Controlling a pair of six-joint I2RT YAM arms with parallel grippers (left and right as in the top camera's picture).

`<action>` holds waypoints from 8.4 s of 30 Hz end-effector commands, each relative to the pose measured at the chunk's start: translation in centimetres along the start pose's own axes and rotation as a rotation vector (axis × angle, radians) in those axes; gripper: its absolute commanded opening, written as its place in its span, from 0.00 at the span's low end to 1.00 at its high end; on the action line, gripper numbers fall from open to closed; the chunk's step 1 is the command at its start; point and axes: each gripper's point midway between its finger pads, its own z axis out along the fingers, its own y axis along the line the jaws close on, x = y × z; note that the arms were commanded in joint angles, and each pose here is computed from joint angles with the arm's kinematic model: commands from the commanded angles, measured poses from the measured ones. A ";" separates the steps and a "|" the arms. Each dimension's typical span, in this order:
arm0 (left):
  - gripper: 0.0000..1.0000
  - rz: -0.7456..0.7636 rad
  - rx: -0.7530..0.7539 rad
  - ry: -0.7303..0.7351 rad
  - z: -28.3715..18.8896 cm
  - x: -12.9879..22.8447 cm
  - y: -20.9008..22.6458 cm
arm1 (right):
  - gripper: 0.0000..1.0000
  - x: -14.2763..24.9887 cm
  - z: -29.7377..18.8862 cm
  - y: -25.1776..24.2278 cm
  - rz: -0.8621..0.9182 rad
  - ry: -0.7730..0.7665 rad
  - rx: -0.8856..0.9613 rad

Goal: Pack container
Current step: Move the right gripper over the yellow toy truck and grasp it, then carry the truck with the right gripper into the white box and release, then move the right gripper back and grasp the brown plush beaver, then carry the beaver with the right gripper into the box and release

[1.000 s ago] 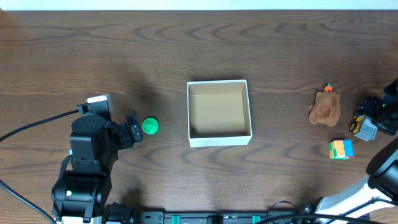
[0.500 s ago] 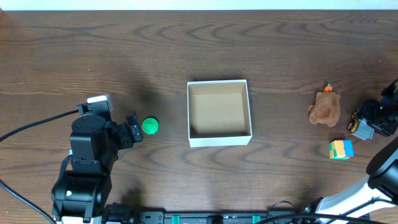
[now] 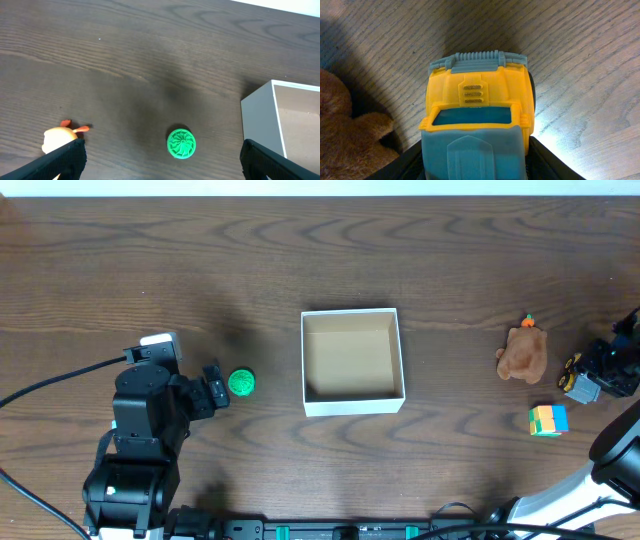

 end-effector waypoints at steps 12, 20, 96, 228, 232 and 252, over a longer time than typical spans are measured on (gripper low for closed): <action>0.98 -0.017 0.006 -0.017 -0.4 -0.6 -0.2 | 0.01 -0.3 -0.9 0.7 0.036 0.008 -0.039; 0.98 -0.017 0.006 -0.017 -0.4 -0.6 -0.2 | 0.01 -1.3 -9.4 6.8 -0.084 -0.031 -0.101; 0.98 -0.013 -0.001 0.013 -0.4 0.2 0.0 | 0.58 18.8 -3.3 36.6 -0.485 0.060 0.061; 0.98 -0.004 -0.019 0.087 1.1 1.2 0.1 | 0.58 23.4 -7.3 40.9 -0.305 -0.121 -0.130; 0.98 -0.004 -0.019 0.087 1.1 1.2 0.1 | 0.58 23.4 -7.3 40.9 -0.306 -0.121 -0.130; 0.98 -0.004 -0.019 0.087 1.1 1.2 0.1 | 0.97 11.2 -20.7 34.4 -0.271 -0.496 -0.103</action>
